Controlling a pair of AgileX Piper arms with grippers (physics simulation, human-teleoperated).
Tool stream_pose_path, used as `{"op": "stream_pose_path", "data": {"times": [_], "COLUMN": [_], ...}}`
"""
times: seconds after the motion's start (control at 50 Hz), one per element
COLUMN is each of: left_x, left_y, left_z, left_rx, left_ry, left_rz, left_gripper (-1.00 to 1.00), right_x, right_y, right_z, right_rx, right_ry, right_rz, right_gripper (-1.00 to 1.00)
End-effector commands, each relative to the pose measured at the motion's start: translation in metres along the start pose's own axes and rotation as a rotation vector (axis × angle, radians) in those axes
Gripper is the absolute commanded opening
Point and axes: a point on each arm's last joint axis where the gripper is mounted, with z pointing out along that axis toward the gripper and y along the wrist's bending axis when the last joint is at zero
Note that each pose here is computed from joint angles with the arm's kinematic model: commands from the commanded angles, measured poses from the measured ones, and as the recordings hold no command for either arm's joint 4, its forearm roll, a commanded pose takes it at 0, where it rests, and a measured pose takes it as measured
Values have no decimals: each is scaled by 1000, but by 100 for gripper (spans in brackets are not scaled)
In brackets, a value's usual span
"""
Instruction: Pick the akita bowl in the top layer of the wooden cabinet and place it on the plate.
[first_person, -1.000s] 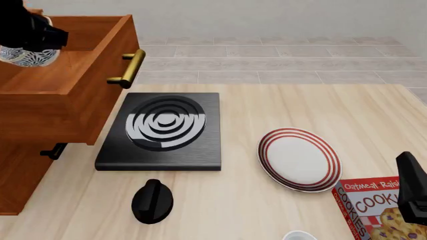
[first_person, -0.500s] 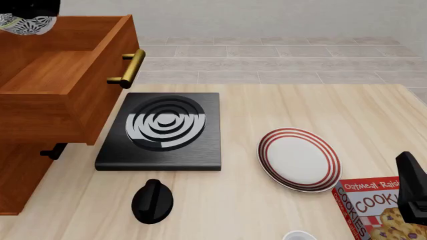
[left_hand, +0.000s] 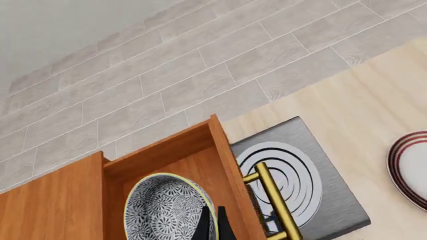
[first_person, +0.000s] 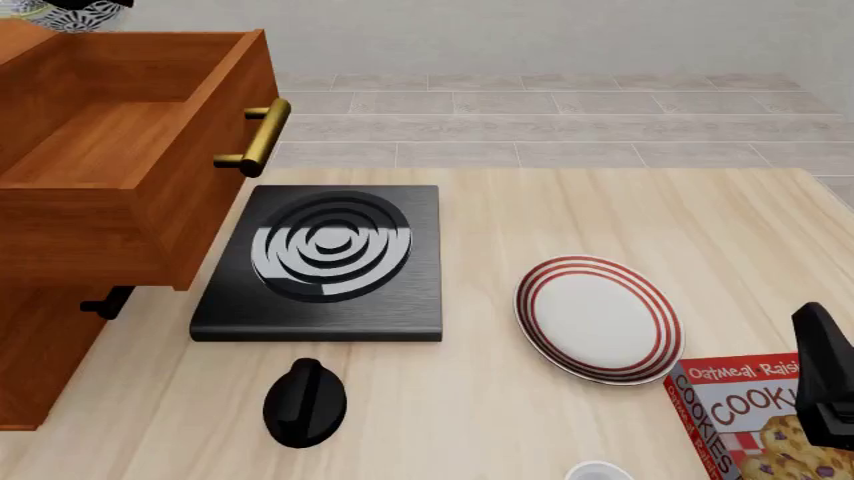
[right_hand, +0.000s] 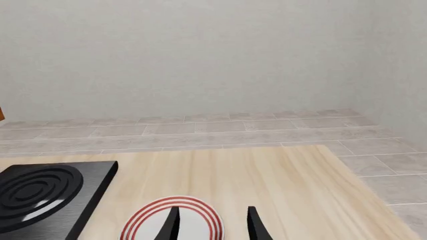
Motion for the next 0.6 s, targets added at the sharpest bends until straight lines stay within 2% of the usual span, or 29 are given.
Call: {"op": "stream_pose_path", "data": {"times": [0.02,0.6], "left_x": [-5,-33], "left_y": [-10,-31], "left_z": [-3,-12], "left_rx": [28,95], "left_ry": [-36,-147], "left_rz": [46,117], "left_gripper": [-100,-100], "right_x": [0,-1], "right_y": [0,0], "right_z": [0,0], "right_rx": [0,5], "right_ry": [-2,-5], "right_rz": [-1,1], "right_gripper": [100,100]}}
